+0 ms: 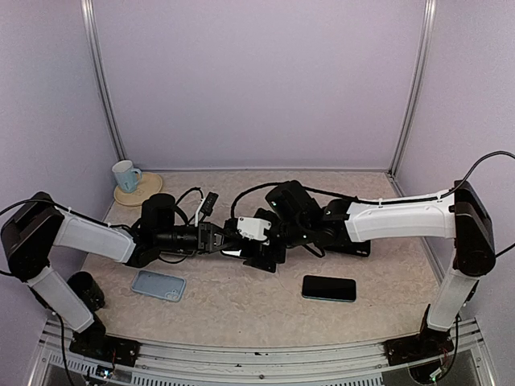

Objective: Put the phone into the phone case
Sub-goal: Pass from the left arm to the right, then place the phone with the phone case at the center of the board, then move the phone to the center of the board.

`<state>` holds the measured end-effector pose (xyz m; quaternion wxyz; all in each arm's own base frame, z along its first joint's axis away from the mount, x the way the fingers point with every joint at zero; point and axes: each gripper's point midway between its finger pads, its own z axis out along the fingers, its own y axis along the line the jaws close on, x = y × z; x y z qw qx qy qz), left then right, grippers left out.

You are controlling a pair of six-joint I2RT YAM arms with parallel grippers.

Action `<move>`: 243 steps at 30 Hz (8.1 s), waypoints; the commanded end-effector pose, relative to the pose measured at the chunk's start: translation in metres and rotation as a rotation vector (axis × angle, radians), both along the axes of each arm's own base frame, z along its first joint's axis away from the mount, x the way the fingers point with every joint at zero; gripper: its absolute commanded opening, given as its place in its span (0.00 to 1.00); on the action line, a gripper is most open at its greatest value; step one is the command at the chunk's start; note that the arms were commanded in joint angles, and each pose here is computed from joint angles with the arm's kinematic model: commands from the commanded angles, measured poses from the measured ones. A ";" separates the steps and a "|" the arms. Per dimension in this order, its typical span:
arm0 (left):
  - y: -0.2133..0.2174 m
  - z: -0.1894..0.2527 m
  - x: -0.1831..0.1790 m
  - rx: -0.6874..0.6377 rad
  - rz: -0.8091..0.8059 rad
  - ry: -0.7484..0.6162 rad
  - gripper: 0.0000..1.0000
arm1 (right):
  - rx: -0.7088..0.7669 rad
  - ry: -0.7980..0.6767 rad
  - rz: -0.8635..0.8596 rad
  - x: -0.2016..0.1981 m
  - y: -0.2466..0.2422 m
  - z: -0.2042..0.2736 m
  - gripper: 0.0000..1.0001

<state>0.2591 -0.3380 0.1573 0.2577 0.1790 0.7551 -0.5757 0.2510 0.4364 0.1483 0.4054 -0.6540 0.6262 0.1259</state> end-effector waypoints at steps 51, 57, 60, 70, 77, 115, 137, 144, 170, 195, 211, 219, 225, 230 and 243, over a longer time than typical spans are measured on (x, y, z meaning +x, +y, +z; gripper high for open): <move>0.008 0.051 0.016 -0.130 0.043 -0.096 0.39 | 0.063 -0.111 -0.080 0.018 0.006 0.022 0.71; 0.018 0.053 0.014 -0.131 0.073 -0.105 0.70 | 0.064 -0.113 -0.098 0.026 0.004 0.023 0.71; 0.028 0.052 0.015 -0.125 0.110 -0.104 0.89 | 0.059 -0.117 -0.115 0.036 0.000 0.025 0.71; 0.071 0.044 0.027 -0.086 0.280 -0.108 0.99 | 0.001 -0.132 -0.154 0.092 -0.025 0.028 0.75; 0.087 0.038 0.029 -0.051 0.368 -0.114 0.99 | -0.065 -0.175 -0.186 0.148 -0.039 0.025 0.75; 0.090 0.030 -0.005 -0.086 0.337 -0.066 0.99 | -0.246 -0.294 -0.117 0.301 -0.044 -0.094 0.83; 0.083 0.029 -0.001 -0.071 0.347 -0.058 0.99 | -0.148 -0.309 -0.186 0.309 -0.037 -0.074 0.97; 0.084 0.029 -0.005 -0.069 0.354 -0.061 0.99 | -0.167 -0.369 -0.271 0.320 -0.032 -0.084 0.97; 0.132 0.031 0.024 0.135 0.645 -0.136 0.99 | 0.233 -0.025 -0.568 0.199 -0.077 0.045 1.00; 0.234 -0.023 0.084 0.321 1.113 0.115 0.99 | 0.224 0.219 -0.322 0.092 -0.051 0.004 1.00; 0.257 -0.067 0.105 0.401 1.181 0.252 0.99 | 0.165 0.282 -0.072 0.044 -0.016 -0.032 1.00; 0.265 -0.088 0.118 0.462 1.189 0.271 0.99 | 0.190 0.279 -0.011 0.041 0.005 -0.032 1.00; 0.270 -0.103 0.125 0.500 1.184 0.284 0.99 | 0.229 0.240 0.071 0.039 0.018 -0.029 1.00; 0.262 -0.114 0.130 0.499 1.137 0.301 0.99 | 0.251 0.230 0.122 0.037 0.027 -0.031 1.00; 0.213 -0.128 0.115 0.446 0.956 0.294 0.99 | 0.203 0.188 0.143 0.059 0.045 -0.062 1.00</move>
